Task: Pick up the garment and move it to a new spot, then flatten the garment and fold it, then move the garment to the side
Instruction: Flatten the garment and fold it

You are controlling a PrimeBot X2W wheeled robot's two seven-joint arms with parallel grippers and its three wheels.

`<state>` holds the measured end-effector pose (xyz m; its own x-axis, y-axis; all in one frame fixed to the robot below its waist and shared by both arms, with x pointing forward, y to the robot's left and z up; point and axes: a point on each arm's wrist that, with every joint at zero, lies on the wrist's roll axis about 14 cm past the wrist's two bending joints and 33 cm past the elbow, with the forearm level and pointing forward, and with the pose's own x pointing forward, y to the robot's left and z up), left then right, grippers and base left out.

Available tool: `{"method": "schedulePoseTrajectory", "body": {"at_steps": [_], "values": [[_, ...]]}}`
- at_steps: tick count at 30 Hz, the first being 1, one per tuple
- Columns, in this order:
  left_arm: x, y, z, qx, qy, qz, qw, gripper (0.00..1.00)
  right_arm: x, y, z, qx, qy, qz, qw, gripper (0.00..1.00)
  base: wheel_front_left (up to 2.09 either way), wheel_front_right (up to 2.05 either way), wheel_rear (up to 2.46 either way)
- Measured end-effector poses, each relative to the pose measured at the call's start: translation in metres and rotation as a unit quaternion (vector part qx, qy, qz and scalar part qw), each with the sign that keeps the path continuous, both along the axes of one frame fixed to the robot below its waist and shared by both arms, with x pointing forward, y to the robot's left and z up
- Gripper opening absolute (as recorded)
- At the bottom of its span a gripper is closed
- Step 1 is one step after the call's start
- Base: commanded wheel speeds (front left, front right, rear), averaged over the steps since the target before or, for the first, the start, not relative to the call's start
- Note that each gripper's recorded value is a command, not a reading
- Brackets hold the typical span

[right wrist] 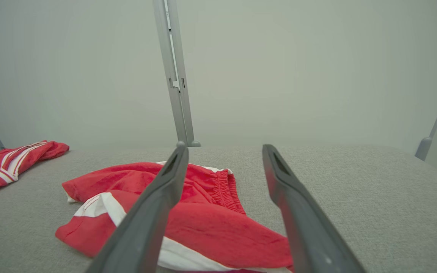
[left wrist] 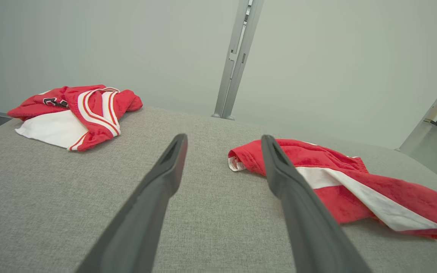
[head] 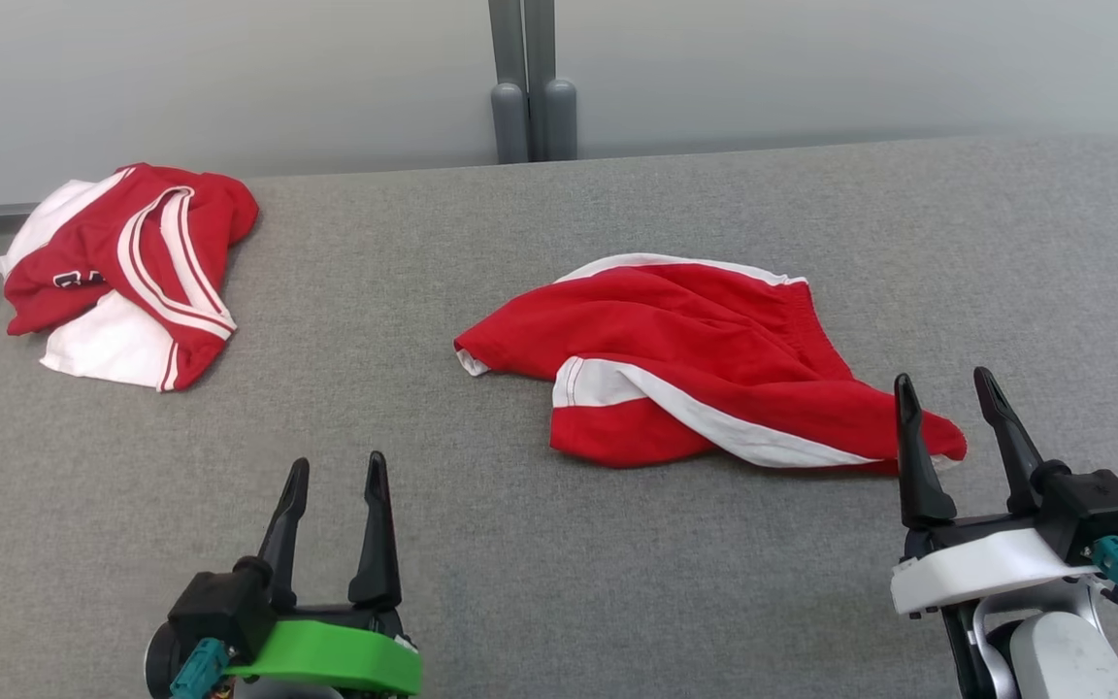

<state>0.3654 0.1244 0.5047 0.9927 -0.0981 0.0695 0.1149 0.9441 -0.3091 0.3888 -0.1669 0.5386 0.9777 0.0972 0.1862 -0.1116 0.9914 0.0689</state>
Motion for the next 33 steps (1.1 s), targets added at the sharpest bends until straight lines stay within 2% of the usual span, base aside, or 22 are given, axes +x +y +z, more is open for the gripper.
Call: {"method": "schedulePoseTrajectory", "body": {"at_steps": [3, 8, 13, 18, 27, 33], "values": [[0.000, -0.009, -0.008, 0.006, 0.011, -0.017, 1.000, 1.00, 0.000, -0.002, -0.002, 0.000, 0.003, -0.003, 1.000, 1.00, 0.00, 0.00, 0.00], [0.013, -0.042, -0.020, 0.021, 0.032, -0.086, 0.996, 1.00, 0.001, -0.003, -0.007, -0.001, 0.010, -0.005, 1.000, 1.00, 0.00, 0.00, 0.00], [0.033, -0.076, -0.039, 0.009, 0.103, -0.157, 0.982, 1.00, 0.005, -0.003, -0.009, -0.002, 0.012, -0.005, 1.000, 1.00, 0.00, 0.00, 0.00], [0.050, -0.107, -0.056, -0.018, 0.176, -0.212, 0.961, 1.00, 0.008, -0.010, -0.012, -0.001, 0.017, -0.014, 1.000, 1.00, 0.00, 0.00, 0.00], [0.081, -0.131, -0.084, -0.022, 0.249, -0.245, 0.937, 1.00, 0.009, -0.037, -0.024, -0.002, 0.035, -0.053, 0.998, 1.00, 0.00, 0.00, 0.00], [0.092, -0.139, -0.102, -0.052, 0.291, -0.247, 0.923, 1.00, 0.009, -0.051, -0.029, -0.004, 0.044, -0.074, 0.996, 1.00, 0.00, 0.00, 0.00]]}}
